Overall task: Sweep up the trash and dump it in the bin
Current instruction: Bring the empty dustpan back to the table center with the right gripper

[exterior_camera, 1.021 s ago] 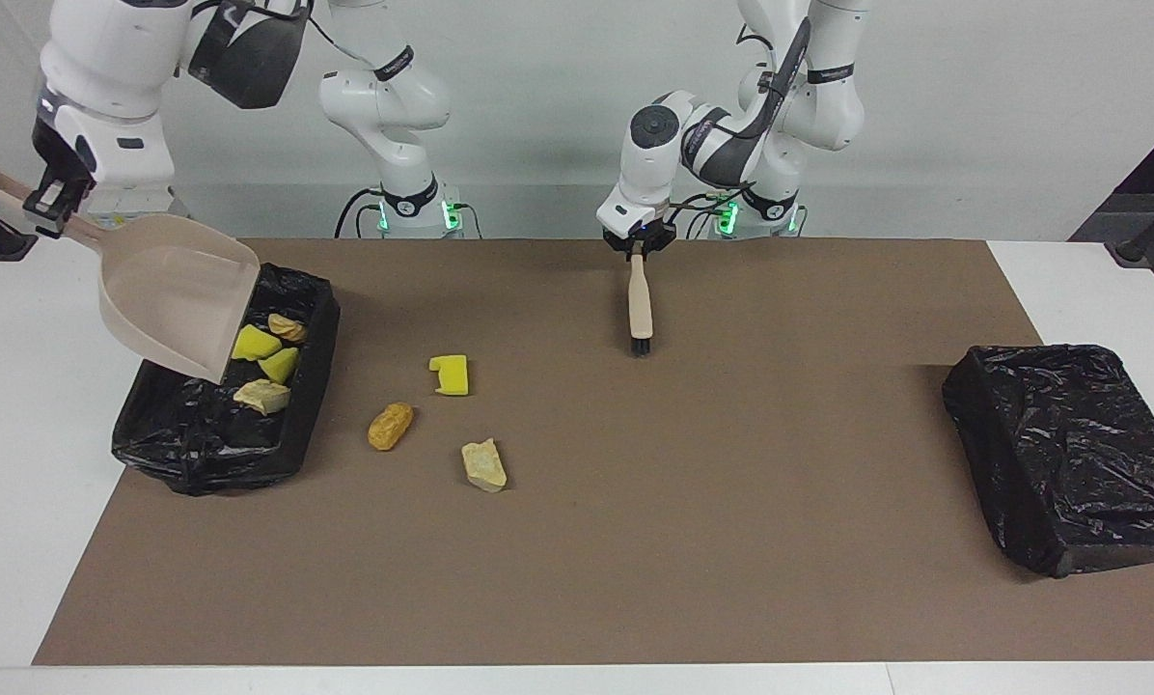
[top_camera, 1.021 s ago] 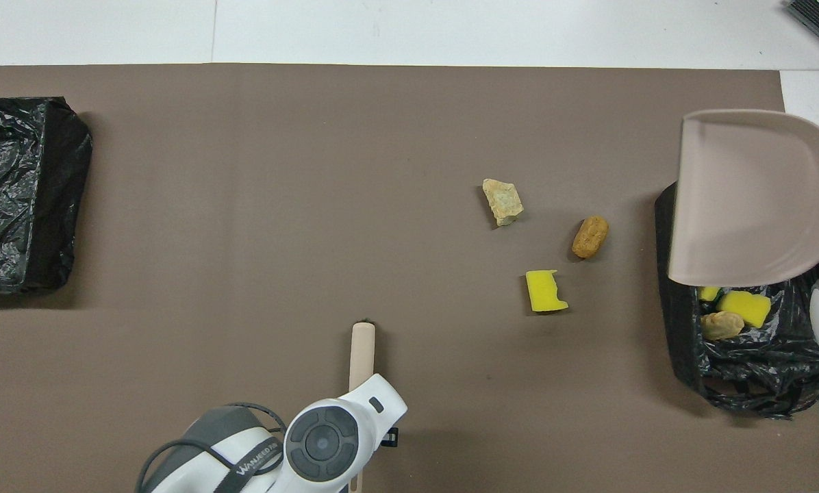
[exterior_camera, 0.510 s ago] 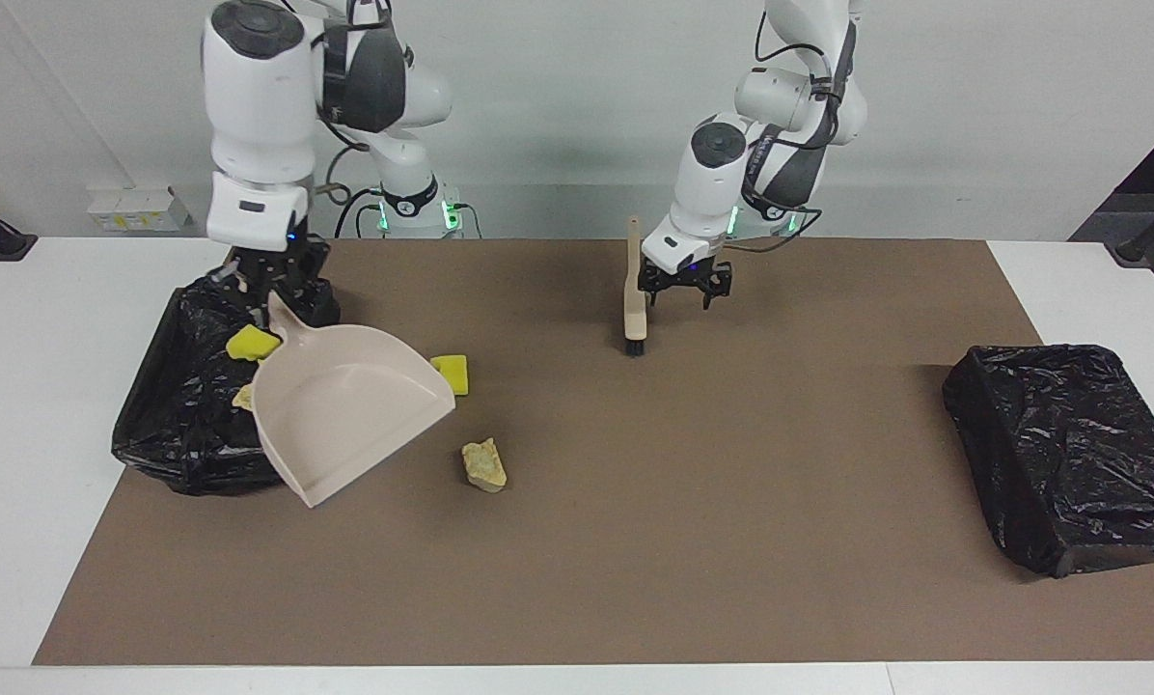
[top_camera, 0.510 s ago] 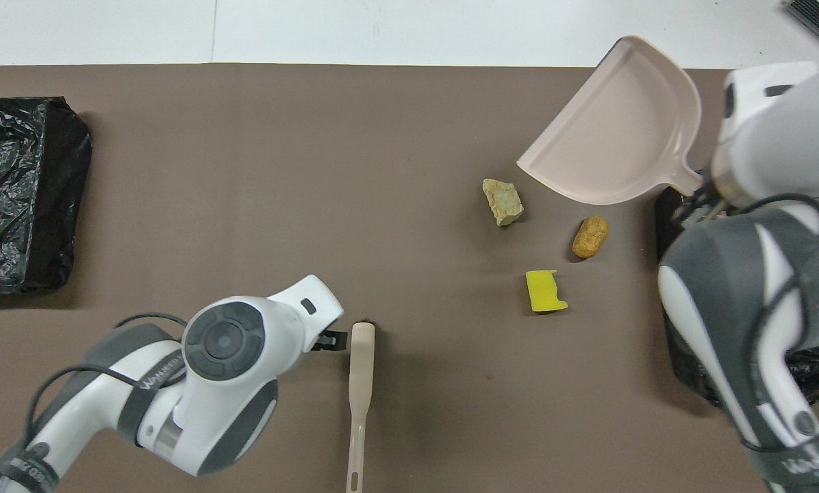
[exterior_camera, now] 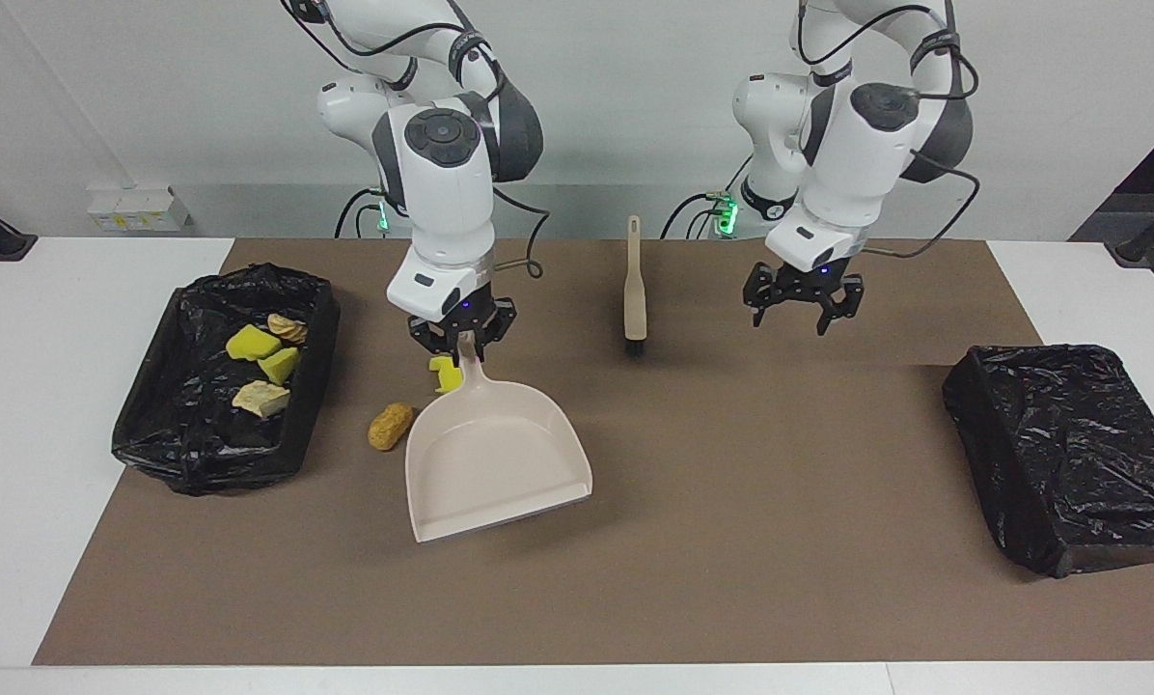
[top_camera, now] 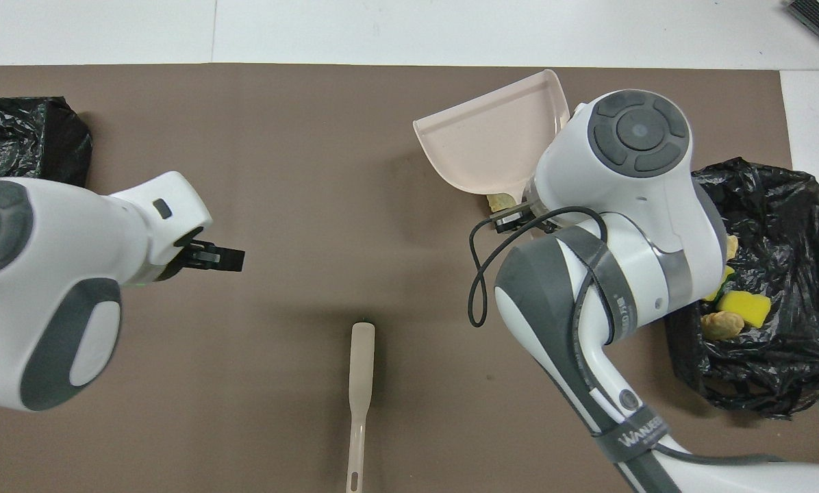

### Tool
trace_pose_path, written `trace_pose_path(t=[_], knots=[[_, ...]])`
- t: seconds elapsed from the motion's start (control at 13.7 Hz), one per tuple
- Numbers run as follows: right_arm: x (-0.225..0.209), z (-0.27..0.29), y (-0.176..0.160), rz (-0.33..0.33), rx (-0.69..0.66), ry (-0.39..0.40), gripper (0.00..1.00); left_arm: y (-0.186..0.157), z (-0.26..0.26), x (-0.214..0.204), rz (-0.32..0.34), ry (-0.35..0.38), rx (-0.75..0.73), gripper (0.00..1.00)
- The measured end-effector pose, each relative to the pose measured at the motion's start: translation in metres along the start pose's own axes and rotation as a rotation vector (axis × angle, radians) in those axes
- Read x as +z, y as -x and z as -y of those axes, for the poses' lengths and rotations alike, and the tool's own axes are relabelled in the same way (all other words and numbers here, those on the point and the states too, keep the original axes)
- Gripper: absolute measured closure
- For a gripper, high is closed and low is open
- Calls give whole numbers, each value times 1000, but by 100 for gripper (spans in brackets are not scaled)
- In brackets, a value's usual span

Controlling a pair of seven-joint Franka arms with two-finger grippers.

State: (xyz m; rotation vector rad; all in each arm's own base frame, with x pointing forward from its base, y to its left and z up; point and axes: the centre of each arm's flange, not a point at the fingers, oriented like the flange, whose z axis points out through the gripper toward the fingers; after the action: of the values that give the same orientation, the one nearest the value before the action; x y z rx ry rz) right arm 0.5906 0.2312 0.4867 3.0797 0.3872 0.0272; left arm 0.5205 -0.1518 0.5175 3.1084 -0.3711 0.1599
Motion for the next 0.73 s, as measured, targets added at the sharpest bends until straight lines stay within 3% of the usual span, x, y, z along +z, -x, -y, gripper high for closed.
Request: trace_pose_path(t=[0.15,0.29,0.44,0.73], knots=[[13,37,3,33,70,-51,69,-8,28,-41,15,-33,25,0],[39,83,6,73,96,-52,69,-14,51,-74,22,-38,32,0],[62,117,3,72,110,-64,69,-20,63,-96,32,-38,25,0],[98,185,-5,51,263,-83,69,-32,65,-119,38,-33,24,0]])
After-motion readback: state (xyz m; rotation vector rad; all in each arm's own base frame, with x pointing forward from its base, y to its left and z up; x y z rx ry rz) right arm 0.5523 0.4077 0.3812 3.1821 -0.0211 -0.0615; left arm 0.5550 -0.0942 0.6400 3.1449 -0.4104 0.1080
